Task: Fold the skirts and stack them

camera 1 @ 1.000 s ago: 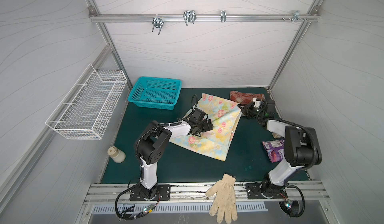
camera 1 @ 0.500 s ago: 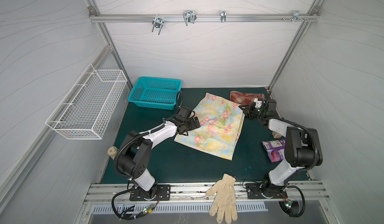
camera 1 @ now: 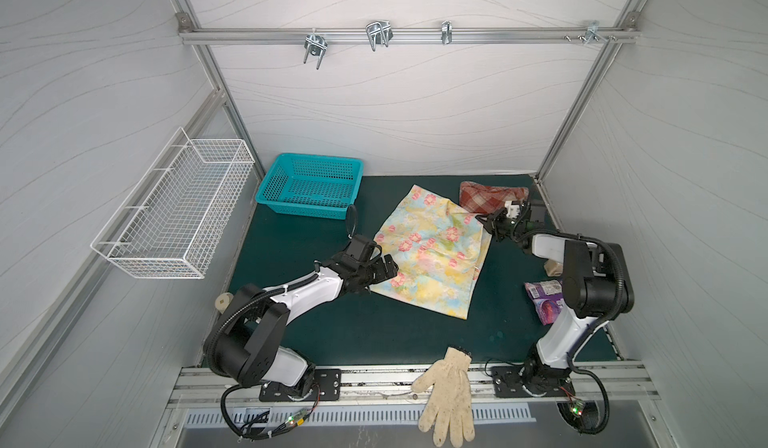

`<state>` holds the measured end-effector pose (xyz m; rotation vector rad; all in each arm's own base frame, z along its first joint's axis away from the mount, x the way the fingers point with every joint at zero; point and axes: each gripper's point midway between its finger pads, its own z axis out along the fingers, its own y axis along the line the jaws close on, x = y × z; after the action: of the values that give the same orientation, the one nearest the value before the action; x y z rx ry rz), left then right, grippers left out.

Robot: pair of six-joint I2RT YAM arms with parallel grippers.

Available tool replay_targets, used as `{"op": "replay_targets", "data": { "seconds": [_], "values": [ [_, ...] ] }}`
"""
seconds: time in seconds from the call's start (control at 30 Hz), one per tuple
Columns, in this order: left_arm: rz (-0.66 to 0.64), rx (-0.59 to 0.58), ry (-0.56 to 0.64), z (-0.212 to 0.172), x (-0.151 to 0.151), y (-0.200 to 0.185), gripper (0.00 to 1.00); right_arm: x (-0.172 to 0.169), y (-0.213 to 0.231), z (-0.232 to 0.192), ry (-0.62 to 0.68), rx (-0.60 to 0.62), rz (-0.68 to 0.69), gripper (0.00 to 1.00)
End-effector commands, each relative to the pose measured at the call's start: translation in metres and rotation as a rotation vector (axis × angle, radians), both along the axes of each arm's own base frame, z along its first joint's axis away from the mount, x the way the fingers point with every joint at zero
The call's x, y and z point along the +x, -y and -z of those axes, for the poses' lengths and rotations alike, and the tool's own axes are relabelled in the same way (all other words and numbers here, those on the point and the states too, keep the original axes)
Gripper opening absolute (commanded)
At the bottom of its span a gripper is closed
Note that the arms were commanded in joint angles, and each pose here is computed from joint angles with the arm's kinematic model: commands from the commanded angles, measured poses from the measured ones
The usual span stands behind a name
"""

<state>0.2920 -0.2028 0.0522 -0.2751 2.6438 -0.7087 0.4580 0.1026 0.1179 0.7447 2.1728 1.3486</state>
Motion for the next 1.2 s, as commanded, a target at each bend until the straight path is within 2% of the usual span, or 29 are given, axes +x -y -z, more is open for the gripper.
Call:
{"op": "replay_targets", "data": {
  "seconds": [0.0,0.13,0.23,0.33,0.5,0.63,0.7,0.8,0.83,0.87,1.03,1.17],
  "values": [
    [-0.030,0.002,0.045,-0.002,0.019,0.004,0.99,0.004,0.008,-0.010,0.027,-0.053,0.009,0.01],
    [-0.069,0.106,-0.011,0.020,0.018,-0.017,0.99,-0.004,0.023,-0.020,0.040,-0.156,0.054,0.04],
    [-0.101,0.128,-0.058,0.037,0.012,-0.033,0.99,-0.009,0.035,-0.031,0.059,-0.263,0.077,0.15],
    [-0.108,0.137,-0.076,0.047,0.007,-0.041,0.99,-0.014,0.042,-0.043,0.085,-0.324,0.086,0.21],
    [-0.103,0.134,-0.087,0.047,0.007,-0.040,0.99,-0.022,0.050,-0.058,0.111,-0.393,0.107,0.45],
    [-0.097,0.129,-0.077,0.037,0.009,-0.039,0.99,-0.035,0.050,-0.075,0.160,-0.423,0.101,0.59],
    [-0.103,0.136,-0.063,0.029,0.008,-0.042,0.99,-0.047,0.041,-0.089,0.213,-0.446,0.059,0.67],
    [-0.128,0.160,-0.031,0.012,0.008,-0.050,0.99,-0.075,0.017,-0.103,0.288,-0.558,-0.019,0.84],
    [-0.141,0.175,-0.025,0.006,0.007,-0.055,0.99,-0.086,0.005,-0.104,0.311,-0.578,-0.060,0.95],
    [-0.150,0.180,-0.021,0.001,0.006,-0.058,0.99,-0.095,-0.004,-0.106,0.330,-0.591,-0.095,0.99],
    [-0.205,0.134,-0.004,-0.016,-0.004,-0.065,0.99,-0.149,-0.048,-0.095,0.388,-0.694,-0.264,0.99],
    [-0.246,0.108,-0.014,-0.009,-0.016,-0.070,0.99,-0.183,-0.066,-0.076,0.407,-0.772,-0.349,0.99]
  ]
}}
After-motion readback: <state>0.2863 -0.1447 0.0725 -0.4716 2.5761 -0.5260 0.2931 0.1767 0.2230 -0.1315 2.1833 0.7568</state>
